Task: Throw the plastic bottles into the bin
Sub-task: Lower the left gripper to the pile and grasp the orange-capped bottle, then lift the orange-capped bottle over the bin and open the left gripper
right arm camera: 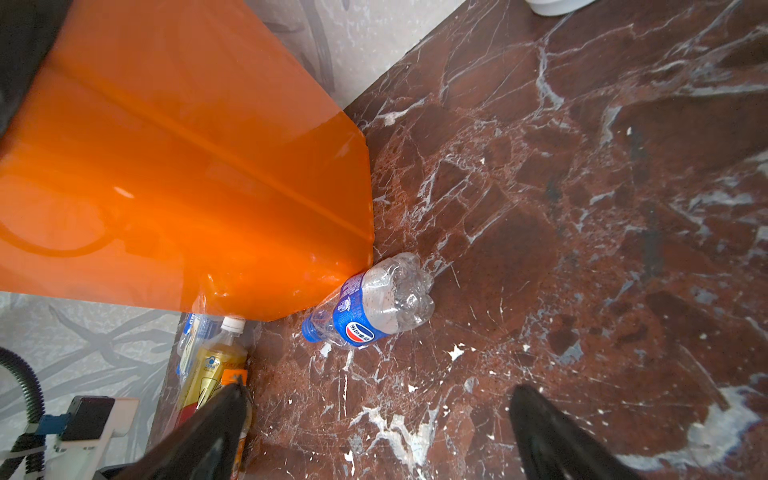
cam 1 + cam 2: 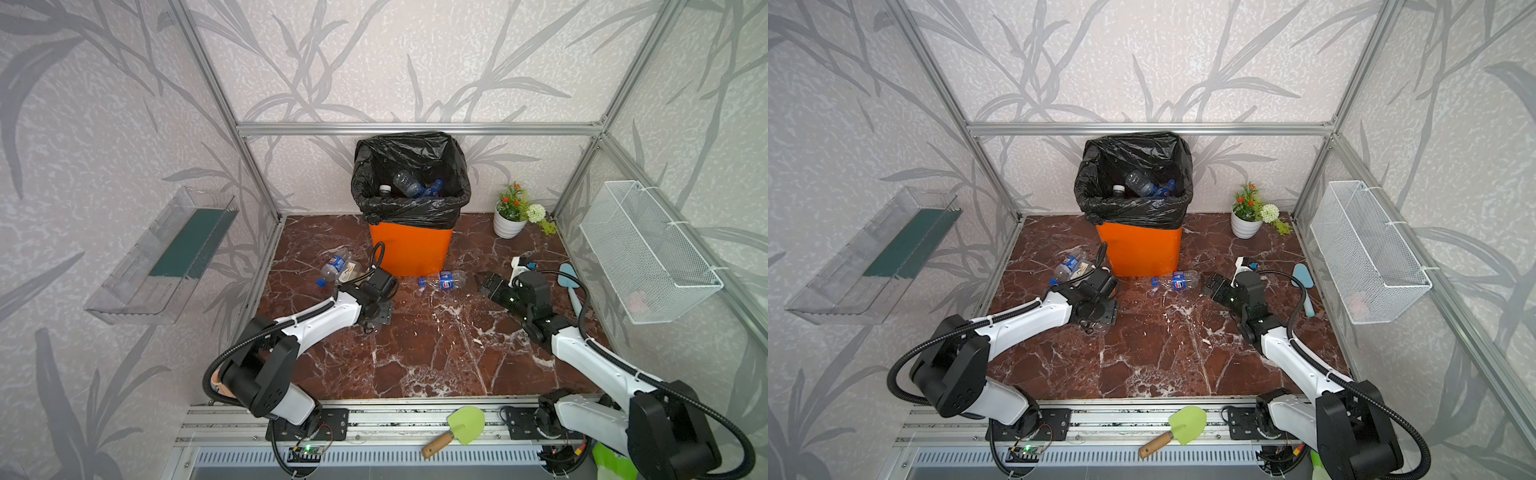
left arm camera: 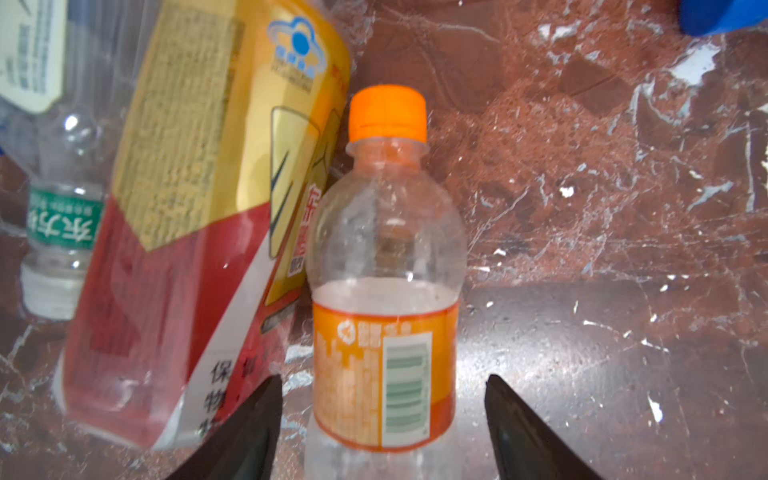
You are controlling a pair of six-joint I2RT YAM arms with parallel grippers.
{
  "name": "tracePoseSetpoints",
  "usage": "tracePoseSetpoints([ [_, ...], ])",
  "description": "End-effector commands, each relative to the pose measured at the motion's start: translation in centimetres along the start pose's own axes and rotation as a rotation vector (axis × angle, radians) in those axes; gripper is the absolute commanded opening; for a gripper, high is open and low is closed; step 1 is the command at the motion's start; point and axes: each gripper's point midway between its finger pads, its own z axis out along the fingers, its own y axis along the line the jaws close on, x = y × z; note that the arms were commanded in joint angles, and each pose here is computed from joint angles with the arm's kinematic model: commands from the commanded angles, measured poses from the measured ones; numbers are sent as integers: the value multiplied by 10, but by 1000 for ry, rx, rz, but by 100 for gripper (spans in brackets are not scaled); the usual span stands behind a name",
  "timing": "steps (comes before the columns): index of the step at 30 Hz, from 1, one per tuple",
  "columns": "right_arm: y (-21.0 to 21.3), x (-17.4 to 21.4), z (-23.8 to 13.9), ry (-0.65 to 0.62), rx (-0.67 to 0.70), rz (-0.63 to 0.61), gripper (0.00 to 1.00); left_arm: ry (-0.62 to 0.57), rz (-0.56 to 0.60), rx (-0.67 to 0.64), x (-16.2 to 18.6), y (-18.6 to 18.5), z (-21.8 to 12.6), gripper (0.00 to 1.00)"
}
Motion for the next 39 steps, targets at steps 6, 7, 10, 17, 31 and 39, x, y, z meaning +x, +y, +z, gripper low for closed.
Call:
tracePoseSetpoints([
  [6,5,-7,-5,-35,-9,-15,99,24,31,-7,-9,-10,20,77],
  [7,5,-8,-6,-38,-7,-17,99,31,35,-5,-8,-11,22,77],
  [10,4,-9,-7,-41,-2,-20,99,56,44,-13,-2,-12,30,75],
  [17,4,-10,-9,-48,-2,-26,100,25,13,36,1,-15,22,46],
  [31,9,-12,-9,-56,-22,-21,100,-499,-142,195,-24,16,-122,42],
  [39,12,-15,-9,-70,-37,-14,100,-1122,-198,178,-62,84,-295,41],
])
